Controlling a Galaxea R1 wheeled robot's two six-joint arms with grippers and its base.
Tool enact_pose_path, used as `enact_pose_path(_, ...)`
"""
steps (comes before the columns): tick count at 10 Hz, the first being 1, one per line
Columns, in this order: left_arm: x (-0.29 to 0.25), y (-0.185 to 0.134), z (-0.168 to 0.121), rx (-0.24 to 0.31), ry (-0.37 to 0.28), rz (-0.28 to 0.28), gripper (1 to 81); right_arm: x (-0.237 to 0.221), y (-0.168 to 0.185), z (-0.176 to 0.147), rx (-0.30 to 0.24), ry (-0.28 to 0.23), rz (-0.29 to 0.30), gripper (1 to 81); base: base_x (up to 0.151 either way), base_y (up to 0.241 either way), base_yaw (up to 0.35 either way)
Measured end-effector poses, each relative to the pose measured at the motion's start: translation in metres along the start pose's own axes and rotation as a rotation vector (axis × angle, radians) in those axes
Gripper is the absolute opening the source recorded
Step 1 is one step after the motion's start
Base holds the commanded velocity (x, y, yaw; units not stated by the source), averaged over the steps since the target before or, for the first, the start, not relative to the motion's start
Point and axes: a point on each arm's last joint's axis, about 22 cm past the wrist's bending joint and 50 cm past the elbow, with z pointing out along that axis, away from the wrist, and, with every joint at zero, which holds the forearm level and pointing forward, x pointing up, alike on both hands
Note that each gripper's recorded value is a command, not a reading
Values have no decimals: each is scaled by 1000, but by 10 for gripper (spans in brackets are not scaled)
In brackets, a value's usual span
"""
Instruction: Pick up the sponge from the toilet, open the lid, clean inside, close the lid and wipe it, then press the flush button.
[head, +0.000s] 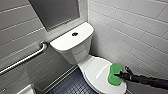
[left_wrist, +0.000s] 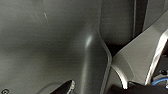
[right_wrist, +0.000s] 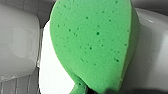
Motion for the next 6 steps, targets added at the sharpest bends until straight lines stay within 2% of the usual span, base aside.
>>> enact_pose_path(3, 0, -1, 0, 1, -1, 0, 811, -29, 39, -36, -20, 29, 62, 10, 0, 0, 0)
enact_pose_path(6, 0, -1, -1, 2, -1, 1, 811, -67, 66, -72, -45, 19, 115, 10, 0, 0, 0)
